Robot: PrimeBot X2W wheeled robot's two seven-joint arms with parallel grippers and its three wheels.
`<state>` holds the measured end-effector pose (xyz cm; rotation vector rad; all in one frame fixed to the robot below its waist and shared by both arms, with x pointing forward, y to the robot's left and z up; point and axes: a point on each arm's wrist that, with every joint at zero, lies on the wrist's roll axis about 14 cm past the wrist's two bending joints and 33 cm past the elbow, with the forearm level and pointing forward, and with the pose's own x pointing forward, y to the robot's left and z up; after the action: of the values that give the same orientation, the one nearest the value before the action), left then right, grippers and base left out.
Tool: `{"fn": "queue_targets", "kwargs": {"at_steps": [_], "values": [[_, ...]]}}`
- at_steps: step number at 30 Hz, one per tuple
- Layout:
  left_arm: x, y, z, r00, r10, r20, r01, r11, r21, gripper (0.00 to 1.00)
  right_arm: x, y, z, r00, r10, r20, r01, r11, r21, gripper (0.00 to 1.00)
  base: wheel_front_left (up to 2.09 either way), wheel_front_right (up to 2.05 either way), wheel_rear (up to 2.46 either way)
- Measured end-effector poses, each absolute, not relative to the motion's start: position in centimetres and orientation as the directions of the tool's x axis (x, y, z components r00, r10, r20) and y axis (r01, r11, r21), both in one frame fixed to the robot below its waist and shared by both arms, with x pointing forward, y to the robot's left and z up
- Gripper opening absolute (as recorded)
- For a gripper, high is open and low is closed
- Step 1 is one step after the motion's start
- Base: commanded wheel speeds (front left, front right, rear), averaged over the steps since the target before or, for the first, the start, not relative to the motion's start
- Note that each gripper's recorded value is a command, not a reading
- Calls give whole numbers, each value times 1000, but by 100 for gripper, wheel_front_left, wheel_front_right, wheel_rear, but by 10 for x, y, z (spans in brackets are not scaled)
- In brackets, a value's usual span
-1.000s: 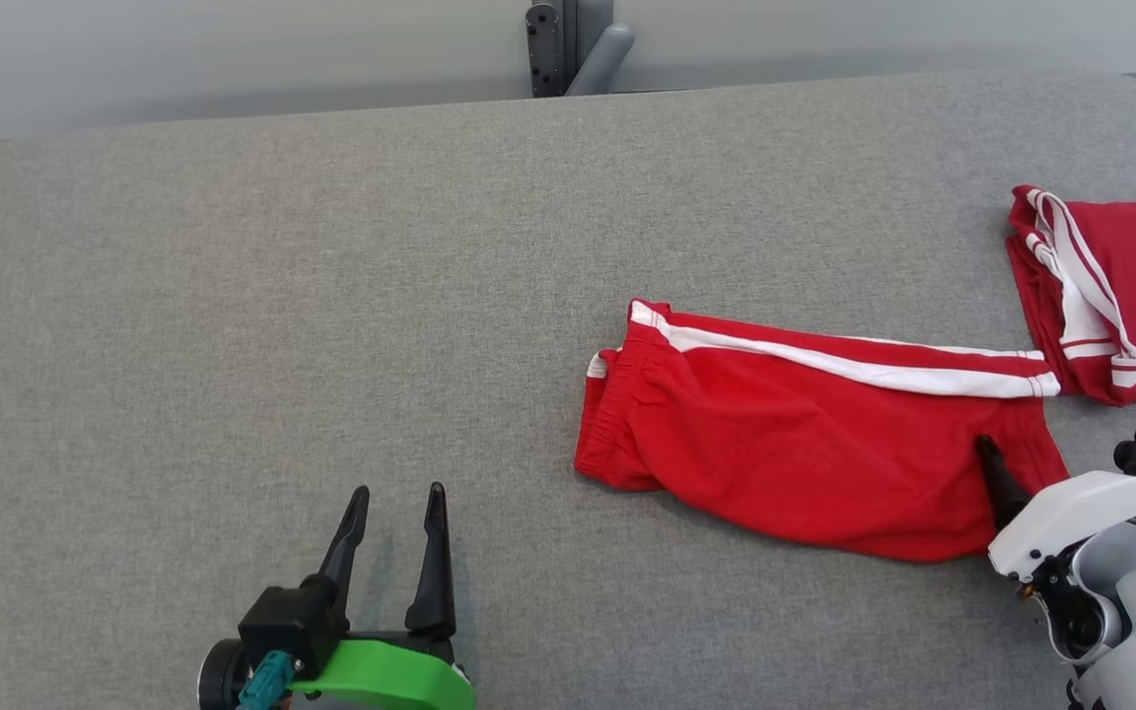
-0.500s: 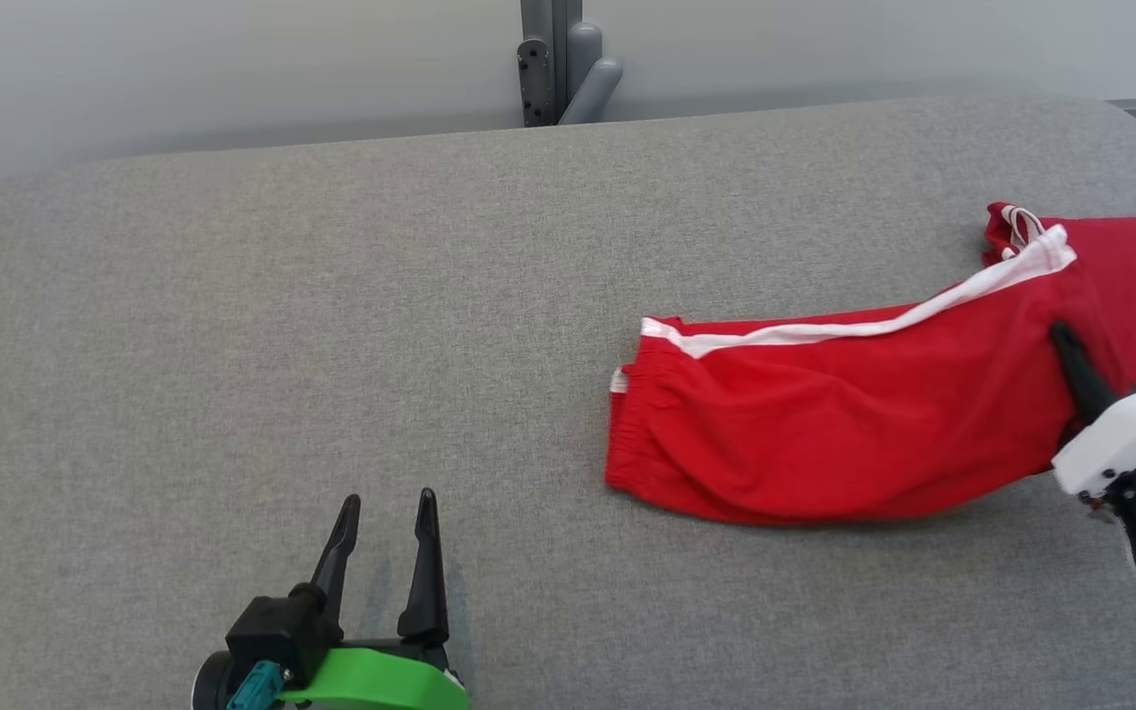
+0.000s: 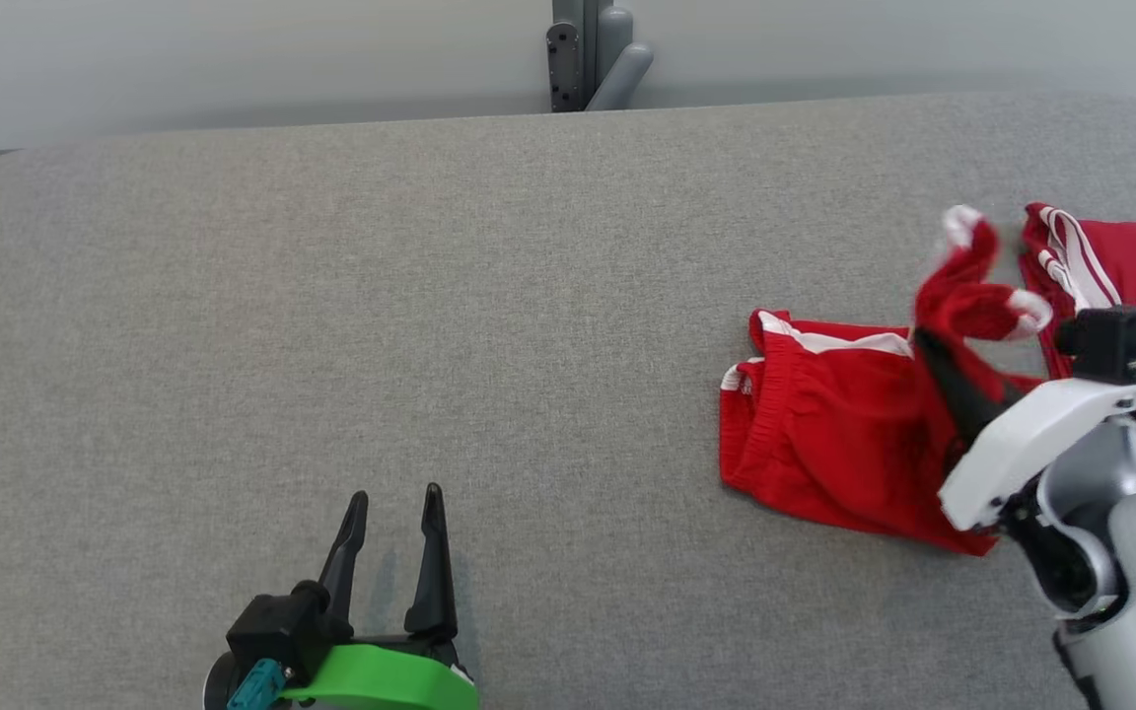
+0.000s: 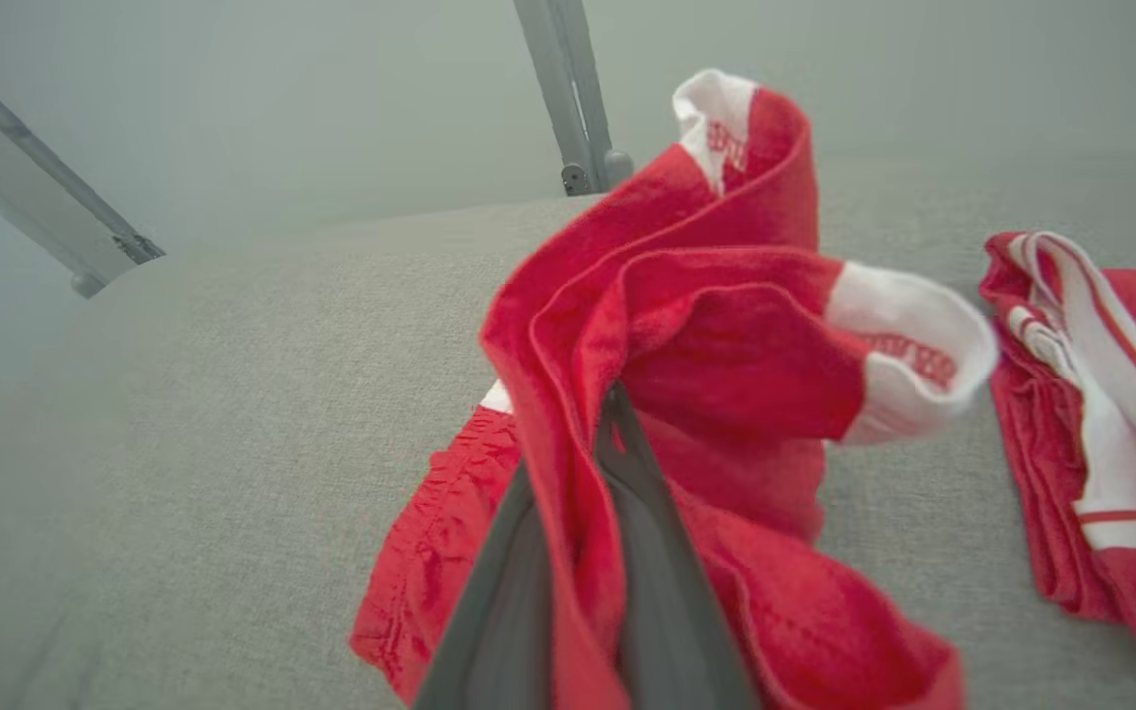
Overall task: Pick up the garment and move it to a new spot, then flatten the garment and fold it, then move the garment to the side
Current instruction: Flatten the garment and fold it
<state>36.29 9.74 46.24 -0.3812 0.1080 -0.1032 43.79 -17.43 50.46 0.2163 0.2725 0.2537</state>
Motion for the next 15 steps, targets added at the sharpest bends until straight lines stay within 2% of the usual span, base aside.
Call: {"fn": "queue_targets", "kwargs": {"at_steps": [6,15], "values": [[361,102,460,990,-103,-94,60,925,-375,100,431,-128,474,887,345,-307,-257,921,293,0,0,0,0],[359,111,459,992,-78,-98,37,929,-368,100,433,-118,449,877,321,-357,-219,929,299,0,0,0,0]]}}
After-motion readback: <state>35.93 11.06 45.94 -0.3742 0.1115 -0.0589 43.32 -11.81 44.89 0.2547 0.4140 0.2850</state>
